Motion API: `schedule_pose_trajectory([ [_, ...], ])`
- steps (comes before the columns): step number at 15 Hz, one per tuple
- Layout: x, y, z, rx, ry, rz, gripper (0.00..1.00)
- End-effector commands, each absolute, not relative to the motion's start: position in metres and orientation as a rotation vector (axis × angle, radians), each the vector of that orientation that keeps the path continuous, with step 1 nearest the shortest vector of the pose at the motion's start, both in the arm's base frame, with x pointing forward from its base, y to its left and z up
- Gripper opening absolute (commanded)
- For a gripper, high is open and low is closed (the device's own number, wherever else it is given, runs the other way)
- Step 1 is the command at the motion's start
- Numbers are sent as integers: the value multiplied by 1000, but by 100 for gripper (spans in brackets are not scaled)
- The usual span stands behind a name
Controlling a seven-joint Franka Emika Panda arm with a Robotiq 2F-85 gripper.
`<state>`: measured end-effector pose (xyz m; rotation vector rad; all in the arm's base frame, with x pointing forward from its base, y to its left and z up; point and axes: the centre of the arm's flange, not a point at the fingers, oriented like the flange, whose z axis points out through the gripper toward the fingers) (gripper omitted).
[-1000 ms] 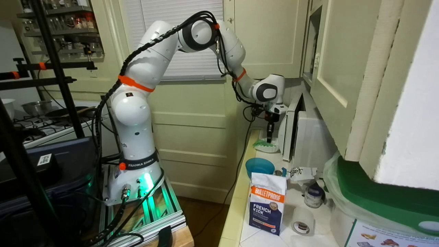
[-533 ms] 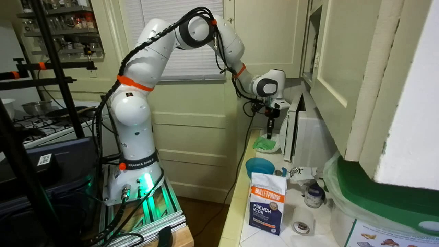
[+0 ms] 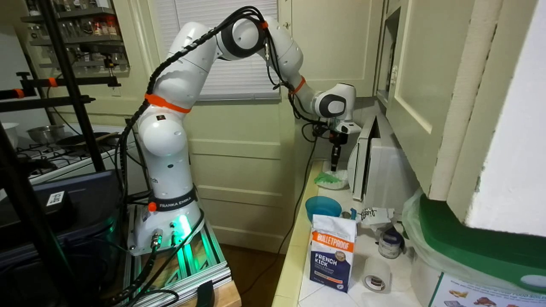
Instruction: Move the white and blue packet to the right then put the white bowl inside the blue bowl.
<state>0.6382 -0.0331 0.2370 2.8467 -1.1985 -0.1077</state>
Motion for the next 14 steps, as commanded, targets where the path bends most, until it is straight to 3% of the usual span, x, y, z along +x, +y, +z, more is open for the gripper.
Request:
schedule_pose_trajectory([
  [1, 643, -30, 231, 2831, -1188, -168, 49],
  [8, 638, -15, 220, 2847, -1033, -206, 100],
  [14, 637, 0, 200, 2799, -859, -219, 100],
])
